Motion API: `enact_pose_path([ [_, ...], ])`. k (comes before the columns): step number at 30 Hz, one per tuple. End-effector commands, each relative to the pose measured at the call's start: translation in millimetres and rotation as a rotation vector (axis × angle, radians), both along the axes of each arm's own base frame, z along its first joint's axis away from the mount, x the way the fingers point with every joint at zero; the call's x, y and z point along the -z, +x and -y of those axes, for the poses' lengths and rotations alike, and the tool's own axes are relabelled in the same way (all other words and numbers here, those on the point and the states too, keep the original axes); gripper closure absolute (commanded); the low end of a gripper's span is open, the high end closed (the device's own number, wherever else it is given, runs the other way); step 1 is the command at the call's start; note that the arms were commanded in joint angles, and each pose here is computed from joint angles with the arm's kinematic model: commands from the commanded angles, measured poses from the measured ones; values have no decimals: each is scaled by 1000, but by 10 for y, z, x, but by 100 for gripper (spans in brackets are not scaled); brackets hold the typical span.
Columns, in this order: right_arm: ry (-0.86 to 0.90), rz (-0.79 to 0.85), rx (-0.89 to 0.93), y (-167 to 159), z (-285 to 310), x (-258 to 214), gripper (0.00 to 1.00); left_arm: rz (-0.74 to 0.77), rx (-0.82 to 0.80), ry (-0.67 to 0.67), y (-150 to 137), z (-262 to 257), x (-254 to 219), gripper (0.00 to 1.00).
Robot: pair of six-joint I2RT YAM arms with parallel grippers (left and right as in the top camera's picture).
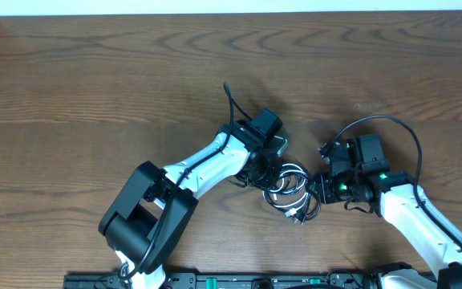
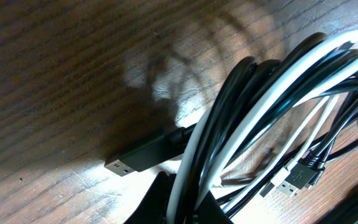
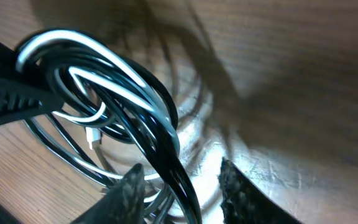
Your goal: Untangle cables
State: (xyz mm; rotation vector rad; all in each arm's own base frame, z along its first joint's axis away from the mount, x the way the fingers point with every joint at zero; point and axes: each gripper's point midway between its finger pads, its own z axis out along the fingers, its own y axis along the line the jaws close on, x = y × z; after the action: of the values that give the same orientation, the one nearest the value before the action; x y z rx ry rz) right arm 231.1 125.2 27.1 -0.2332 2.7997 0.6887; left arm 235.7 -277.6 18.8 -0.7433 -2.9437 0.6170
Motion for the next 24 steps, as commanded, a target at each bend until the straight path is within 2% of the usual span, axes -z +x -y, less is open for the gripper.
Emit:
enact_pose_path([
  [1,17,-12,-14,-49,-22,44,71,21,3,16,26,-40,-6,93],
  [6,24,19,-14,18,-38,19,83,21,3,16,26,-40,-6,93],
  [9,27,35,-14,51,-44,6,94,20,3,16,25,-40,-6,93],
  [11,27,35,-14,52,-44,6,98,20,3,16,25,-40,-6,93],
  [20,24,25,-13,29,-38,16,99,21,3,16,26,-40,-6,93],
  [24,-78,9,43,30,139,107,99,20,3,16,25,-40,-6,93],
])
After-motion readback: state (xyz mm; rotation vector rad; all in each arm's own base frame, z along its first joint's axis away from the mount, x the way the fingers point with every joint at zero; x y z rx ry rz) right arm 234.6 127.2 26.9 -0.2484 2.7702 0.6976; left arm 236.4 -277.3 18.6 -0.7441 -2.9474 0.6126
